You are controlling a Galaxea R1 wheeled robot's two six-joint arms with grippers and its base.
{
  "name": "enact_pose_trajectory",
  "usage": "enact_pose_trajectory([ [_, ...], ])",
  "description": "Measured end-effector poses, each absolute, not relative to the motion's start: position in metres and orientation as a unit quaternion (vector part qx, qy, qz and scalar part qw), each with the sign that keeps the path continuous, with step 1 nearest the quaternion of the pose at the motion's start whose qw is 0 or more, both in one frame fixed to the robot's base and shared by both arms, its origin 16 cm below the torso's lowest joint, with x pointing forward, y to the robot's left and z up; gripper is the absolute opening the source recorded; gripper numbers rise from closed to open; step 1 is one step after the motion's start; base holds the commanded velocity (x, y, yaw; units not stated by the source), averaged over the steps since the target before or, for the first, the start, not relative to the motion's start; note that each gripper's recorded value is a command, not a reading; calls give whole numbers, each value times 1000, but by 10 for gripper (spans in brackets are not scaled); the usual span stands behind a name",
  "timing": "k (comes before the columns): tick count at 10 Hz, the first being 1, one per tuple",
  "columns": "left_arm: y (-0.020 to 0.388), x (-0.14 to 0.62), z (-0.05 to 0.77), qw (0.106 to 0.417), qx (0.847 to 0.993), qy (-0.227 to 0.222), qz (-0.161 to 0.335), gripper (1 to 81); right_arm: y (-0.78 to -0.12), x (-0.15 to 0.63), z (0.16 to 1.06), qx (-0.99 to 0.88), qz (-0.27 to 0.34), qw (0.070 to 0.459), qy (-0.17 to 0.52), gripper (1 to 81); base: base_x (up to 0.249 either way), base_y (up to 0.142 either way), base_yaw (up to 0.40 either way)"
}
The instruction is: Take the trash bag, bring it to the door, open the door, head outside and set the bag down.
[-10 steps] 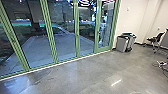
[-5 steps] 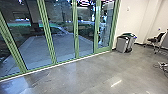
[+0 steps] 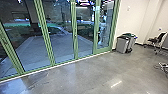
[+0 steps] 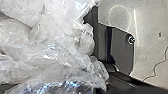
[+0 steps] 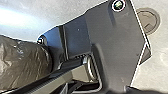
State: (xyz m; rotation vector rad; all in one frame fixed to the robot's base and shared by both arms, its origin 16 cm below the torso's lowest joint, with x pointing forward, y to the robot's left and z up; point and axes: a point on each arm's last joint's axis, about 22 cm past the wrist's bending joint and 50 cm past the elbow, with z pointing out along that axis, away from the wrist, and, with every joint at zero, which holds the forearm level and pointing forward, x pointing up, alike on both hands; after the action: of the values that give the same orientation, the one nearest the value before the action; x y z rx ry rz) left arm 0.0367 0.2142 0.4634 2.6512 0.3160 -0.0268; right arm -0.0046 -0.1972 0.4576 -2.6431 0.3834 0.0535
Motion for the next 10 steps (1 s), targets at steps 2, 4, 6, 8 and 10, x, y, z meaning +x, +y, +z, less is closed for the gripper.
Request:
enact_pose_trajectory([
  [2,214,37,463,234,965,115,-10,10,-197,-5,458,-962,19,233,139,811,133,-68,0],
  [4,214,37,463,234,965,115,-10,10,-197,-5,458,-962,19,233,140,811,133,-67,0],
  [6,214,37,463,234,965,115,-10,10,-197,-5,458,-962,20,233,140,811,132,-63,0],
  [8,212,37,464,235,965,115,-10,10,-198,-4,458,-962,19,233,139,811,125,0,0],
  [10,211,35,464,236,965,115,-11,10,-197,-4,458,-962,19,233,140,811,124,0,0],
])
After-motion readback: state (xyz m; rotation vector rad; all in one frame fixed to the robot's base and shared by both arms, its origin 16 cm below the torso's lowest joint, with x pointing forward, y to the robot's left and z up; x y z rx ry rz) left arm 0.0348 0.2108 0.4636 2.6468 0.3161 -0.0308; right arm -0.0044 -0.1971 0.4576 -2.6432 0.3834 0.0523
